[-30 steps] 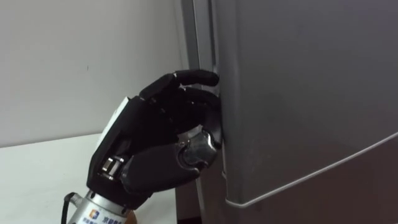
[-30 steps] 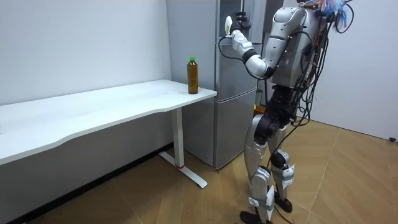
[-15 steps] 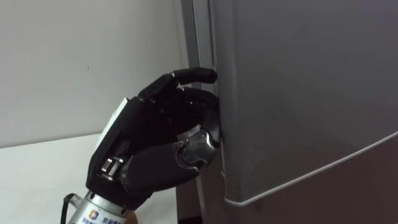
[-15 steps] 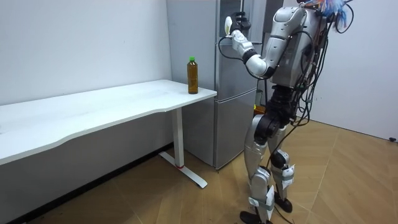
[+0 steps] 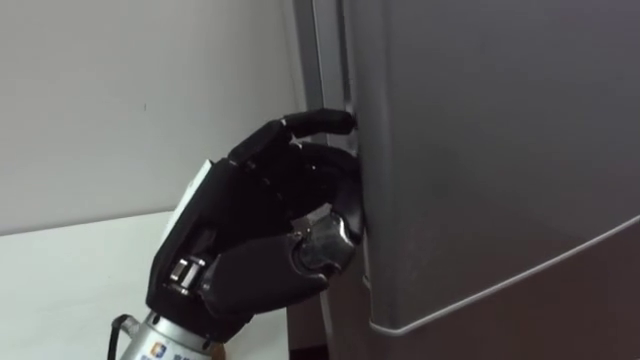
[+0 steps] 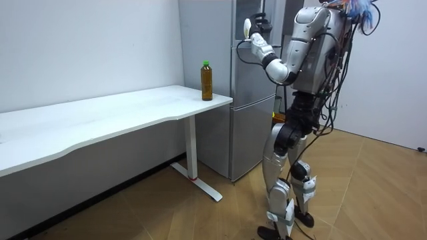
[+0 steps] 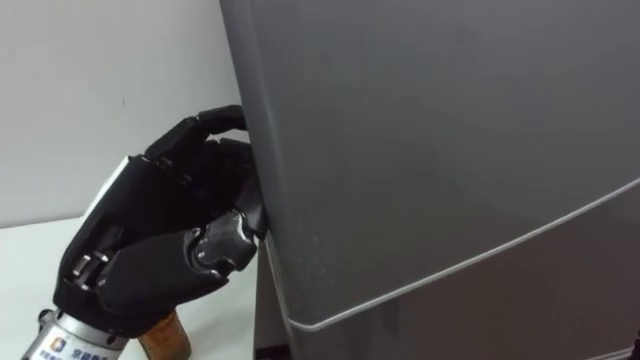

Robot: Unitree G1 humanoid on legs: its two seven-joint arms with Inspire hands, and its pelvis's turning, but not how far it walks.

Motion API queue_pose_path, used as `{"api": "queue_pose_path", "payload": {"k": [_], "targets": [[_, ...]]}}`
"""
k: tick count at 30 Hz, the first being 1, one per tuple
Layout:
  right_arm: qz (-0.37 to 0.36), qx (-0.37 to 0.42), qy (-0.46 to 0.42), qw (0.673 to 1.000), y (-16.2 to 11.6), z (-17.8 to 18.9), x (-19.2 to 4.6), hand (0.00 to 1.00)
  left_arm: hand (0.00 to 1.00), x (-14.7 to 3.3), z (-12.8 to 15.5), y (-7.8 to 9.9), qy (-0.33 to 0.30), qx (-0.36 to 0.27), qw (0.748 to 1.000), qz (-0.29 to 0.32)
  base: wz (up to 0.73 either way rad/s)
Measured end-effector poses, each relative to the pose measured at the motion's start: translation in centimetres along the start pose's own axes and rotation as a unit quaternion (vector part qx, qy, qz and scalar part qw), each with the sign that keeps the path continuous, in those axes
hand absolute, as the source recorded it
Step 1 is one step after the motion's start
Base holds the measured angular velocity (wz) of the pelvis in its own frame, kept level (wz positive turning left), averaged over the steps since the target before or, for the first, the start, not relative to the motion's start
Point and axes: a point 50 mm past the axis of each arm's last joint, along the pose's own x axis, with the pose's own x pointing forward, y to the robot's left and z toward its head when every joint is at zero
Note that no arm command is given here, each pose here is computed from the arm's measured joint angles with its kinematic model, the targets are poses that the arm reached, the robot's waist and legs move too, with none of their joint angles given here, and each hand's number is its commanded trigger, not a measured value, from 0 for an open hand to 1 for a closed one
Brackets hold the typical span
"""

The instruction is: Put the bottle in the upper fridge

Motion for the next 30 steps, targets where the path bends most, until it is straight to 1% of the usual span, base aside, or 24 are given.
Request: {"api": "queue_pose_path", "payload": {"k": [2, 4, 6, 11, 13, 14, 16, 18, 22, 26, 30], "targets": [[0.002, -0.003, 0.000, 1.000, 0.1, 0.1, 0.0, 0.00, 0.00, 0.1, -0.2, -0.5, -0.001, -0.020, 1.000, -0.018, 0.02], [0.004, -0.006, 0.000, 1.000, 0.2, 0.1, 0.0, 0.00, 0.00, 0.2, -0.5, -1.2, 0.001, -0.058, 0.997, -0.051, 0.00], [0.005, -0.007, 0.001, 1.000, 0.2, 0.2, 0.0, 0.00, 0.00, 0.3, -0.7, -1.8, 0.001, -0.082, 0.994, -0.078, 0.00], [0.012, -0.010, -0.007, 1.000, 0.2, 0.7, 0.0, 0.00, 0.00, 0.2, -1.1, -3.1, 0.012, -0.112, 0.981, -0.158, -0.07], [0.017, -0.008, -0.010, 1.000, 0.0, 0.9, 0.0, 0.00, 0.00, 0.1, -1.5, -4.0, 0.027, -0.132, 0.971, -0.200, -0.11], [0.017, -0.008, -0.011, 1.000, 0.0, 1.0, 0.0, 0.00, 0.00, 0.1, -1.6, -4.2, 0.034, -0.135, 0.968, -0.211, -0.14], [0.016, -0.008, -0.012, 1.000, -0.1, 1.1, -0.1, 0.00, 0.00, -0.3, -2.2, -4.9, 0.065, -0.145, 0.954, -0.253, -0.14], [0.017, -0.008, -0.012, 1.000, -0.1, 1.1, -0.1, 0.00, 0.00, -0.6, -2.6, -5.2, 0.088, -0.147, 0.946, -0.276, -0.11], [0.018, -0.009, -0.016, 1.000, 0.1, 1.4, 0.0, 0.00, 0.00, -1.1, -3.1, -5.4, 0.120, -0.147, 0.935, -0.298, -0.06], [0.019, -0.011, -0.018, 1.000, 0.1, 1.6, 0.0, 0.00, 0.00, -1.1, -3.1, -5.4, 0.122, -0.144, 0.932, -0.310, -0.02], [0.019, -0.015, -0.017, 1.000, 0.1, 1.6, 0.0, 0.00, 0.00, -0.7, -2.8, -5.4, 0.123, -0.128, 0.930, -0.321, -0.05]]}}
